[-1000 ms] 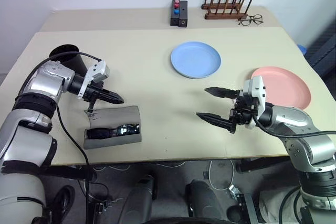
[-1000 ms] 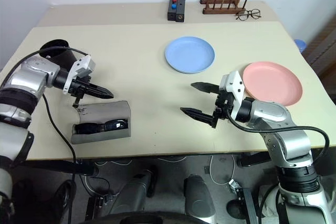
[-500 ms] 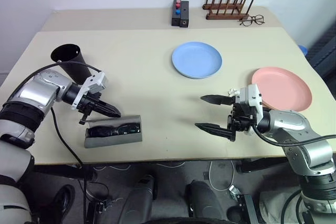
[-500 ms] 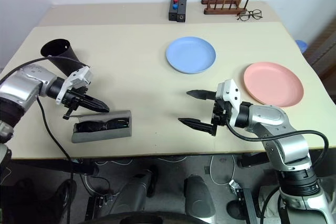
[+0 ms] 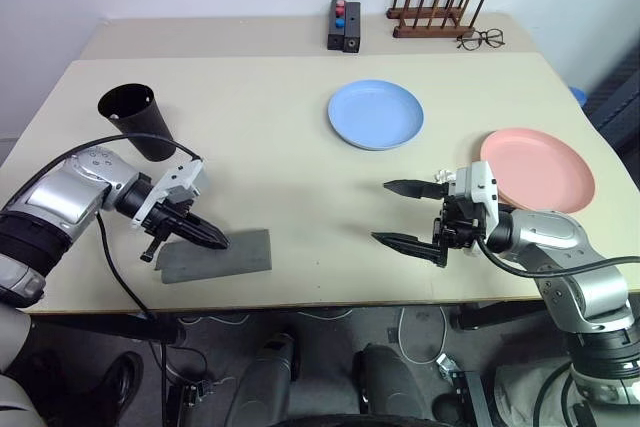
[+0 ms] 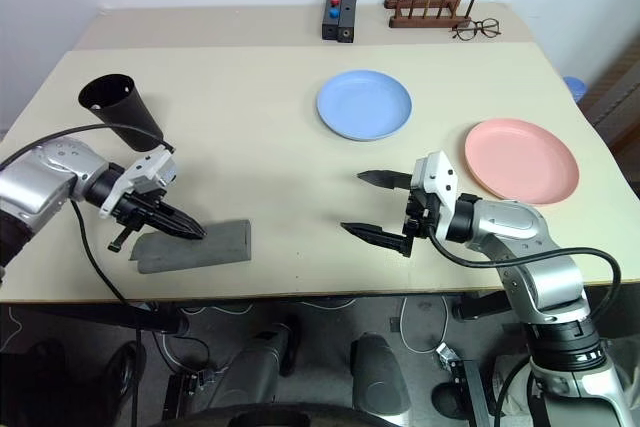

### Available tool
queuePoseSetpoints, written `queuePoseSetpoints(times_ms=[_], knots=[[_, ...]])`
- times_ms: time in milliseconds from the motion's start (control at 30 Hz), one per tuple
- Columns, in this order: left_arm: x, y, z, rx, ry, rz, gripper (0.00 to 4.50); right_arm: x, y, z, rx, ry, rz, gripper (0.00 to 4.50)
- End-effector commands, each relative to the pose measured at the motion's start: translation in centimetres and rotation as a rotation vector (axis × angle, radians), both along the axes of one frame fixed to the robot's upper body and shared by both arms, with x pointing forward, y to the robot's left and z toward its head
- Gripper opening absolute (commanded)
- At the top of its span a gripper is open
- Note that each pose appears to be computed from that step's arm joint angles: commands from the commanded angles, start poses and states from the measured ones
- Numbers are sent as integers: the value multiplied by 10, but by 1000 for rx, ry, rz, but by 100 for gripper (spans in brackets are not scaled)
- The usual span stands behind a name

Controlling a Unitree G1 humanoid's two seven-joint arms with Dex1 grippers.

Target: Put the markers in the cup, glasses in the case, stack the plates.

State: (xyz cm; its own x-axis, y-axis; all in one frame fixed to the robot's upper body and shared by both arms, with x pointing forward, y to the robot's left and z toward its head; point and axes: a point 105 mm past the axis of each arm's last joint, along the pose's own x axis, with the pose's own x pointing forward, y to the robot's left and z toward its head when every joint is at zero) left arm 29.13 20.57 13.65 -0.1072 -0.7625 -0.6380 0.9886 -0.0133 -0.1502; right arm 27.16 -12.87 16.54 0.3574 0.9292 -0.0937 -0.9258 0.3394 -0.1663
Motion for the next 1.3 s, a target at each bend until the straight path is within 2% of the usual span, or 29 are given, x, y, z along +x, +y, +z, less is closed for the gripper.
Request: queuePoseSetpoints(times_ms=[33, 267, 533, 667, 767, 833, 1033, 1133, 1300], knots=[[-2, 4, 1, 2, -50, -25, 5, 2, 1, 9, 7, -51, 4, 450], [-8, 5, -11, 6, -43, -38, 5, 3, 2, 8, 5, -54, -1, 450], [-5, 4, -11, -1, -51, -27, 5, 6, 3, 9, 6, -64, -14, 450], [2, -2, 14, -86, -24, 40, 5, 7, 2, 10, 9, -70, -21, 450], [12, -9, 48, -190, -9, 98, 5, 8, 2, 11, 15, -74, -24, 450], [13, -11, 60, -211, 9, 116, 5, 9, 2, 13, 27, -79, -28, 450], [23, -30, 93, -335, -11, 99, 5, 19, -5, 43, 173, -120, -87, 450], [39, -40, 112, -481, -70, 116, 82, 35, -18, 50, 179, -157, -198, 450], [36, -48, 113, -559, -55, 100, 336, 56, -45, 48, 127, -187, -404, 450]])
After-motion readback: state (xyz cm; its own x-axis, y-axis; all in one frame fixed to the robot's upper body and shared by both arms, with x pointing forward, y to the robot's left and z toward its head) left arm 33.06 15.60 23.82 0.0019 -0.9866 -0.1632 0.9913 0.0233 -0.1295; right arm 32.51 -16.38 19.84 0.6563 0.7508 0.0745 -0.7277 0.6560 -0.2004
